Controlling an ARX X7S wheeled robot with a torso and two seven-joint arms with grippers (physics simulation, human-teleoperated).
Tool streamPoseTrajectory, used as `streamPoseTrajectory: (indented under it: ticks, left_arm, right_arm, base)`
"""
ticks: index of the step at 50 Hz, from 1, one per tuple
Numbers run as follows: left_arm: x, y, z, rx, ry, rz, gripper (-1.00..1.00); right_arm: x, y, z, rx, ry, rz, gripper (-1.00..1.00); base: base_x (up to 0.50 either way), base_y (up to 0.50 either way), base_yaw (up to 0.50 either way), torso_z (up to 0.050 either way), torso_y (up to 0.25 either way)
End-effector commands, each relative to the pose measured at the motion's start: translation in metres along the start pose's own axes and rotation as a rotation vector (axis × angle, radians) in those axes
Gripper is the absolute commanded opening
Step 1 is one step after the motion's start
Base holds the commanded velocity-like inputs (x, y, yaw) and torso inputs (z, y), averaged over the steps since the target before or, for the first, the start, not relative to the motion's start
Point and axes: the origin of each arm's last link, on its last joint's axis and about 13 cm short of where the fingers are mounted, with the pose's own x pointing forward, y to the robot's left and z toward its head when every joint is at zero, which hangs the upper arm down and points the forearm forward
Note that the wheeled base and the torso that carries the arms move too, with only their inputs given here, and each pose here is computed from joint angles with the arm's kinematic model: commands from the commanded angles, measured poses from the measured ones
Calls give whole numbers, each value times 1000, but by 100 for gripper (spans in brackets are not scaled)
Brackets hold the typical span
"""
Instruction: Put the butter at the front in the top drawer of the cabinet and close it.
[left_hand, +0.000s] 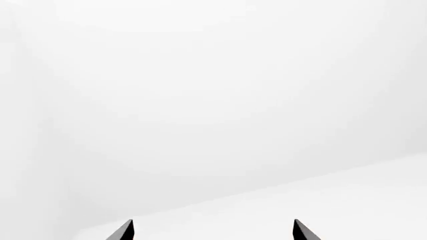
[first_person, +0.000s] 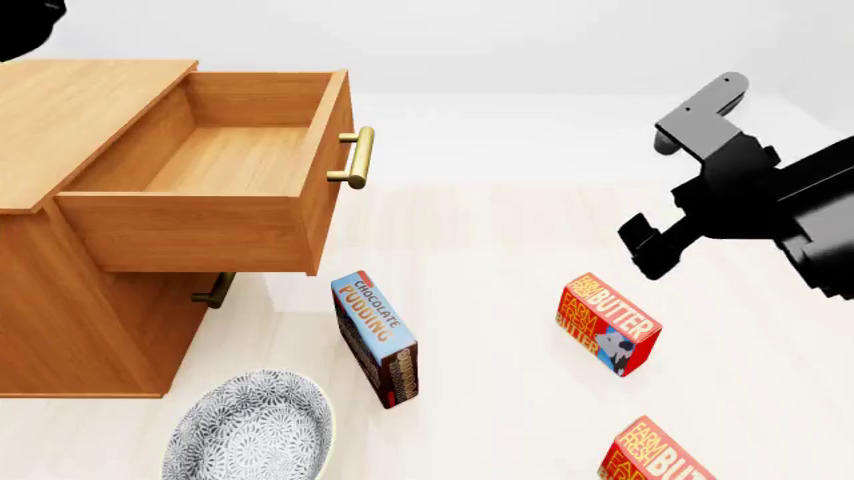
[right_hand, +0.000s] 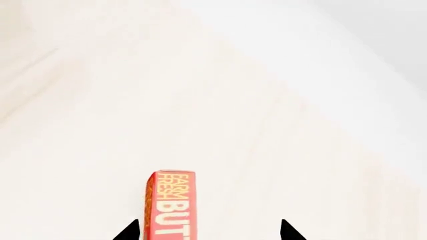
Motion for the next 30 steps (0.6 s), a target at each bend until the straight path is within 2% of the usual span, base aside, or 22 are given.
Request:
streamPoseTrajectory:
  ticks: [1, 30]
  left_arm:
    - [1, 0, -5, 12, 7, -1, 100]
    - [15, -9, -27, 24, 52, -17, 100]
  right_arm:
    - [10, 1, -16, -13, 64, 28, 100]
    - [52, 9, -46, 56, 110, 30, 100]
  base:
    - [0, 0, 0, 0, 0]
    - [0, 0, 0, 0, 0]
